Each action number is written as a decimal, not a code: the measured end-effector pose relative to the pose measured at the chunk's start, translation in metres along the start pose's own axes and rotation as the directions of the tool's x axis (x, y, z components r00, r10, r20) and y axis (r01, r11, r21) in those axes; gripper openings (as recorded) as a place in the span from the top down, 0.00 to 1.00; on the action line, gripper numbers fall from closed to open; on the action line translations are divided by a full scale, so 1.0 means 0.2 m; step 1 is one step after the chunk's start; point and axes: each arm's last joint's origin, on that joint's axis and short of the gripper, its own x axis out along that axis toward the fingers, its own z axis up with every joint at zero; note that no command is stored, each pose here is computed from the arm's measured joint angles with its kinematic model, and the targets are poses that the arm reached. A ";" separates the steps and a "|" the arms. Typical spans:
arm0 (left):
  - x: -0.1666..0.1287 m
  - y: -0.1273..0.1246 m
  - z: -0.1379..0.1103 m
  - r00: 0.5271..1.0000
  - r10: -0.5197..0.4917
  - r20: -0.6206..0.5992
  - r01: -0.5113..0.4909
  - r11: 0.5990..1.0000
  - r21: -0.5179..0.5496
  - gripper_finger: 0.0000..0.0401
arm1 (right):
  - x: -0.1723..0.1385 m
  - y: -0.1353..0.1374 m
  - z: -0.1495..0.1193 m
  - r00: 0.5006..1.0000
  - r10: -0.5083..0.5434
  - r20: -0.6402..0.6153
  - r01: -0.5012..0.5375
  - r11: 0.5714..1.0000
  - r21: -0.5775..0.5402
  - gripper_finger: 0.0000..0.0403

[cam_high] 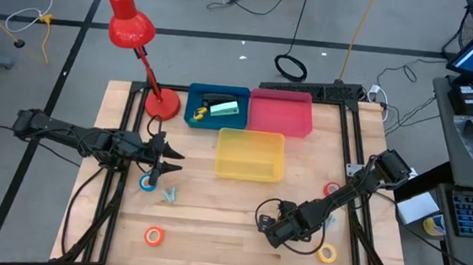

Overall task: Pick and place Stapler, Stapler remover, tape
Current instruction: Put the green small stapler into the blue bin

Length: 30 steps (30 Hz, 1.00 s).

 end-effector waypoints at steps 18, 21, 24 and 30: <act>0.00 -0.01 0.02 0.999 -0.012 0.043 0.016 0.995 -0.094 0.54 | -0.03 0.01 0.01 0.999 0.046 0.022 -0.044 0.995 -0.088 0.87; 0.00 -0.01 0.04 0.996 -0.025 0.089 0.040 0.983 -0.177 0.54 | -0.09 0.03 0.02 0.995 0.099 0.027 -0.097 0.991 -0.095 0.87; -0.01 -0.02 0.07 0.988 -0.042 0.151 0.080 0.965 -0.250 0.54 | -0.18 0.05 0.01 0.978 0.208 0.018 -0.204 0.972 -0.114 0.86; -0.02 -0.04 0.13 0.962 -0.078 0.262 0.150 0.951 -0.269 0.54 | -0.41 0.16 0.05 0.849 0.523 0.072 -0.499 0.839 -0.217 0.86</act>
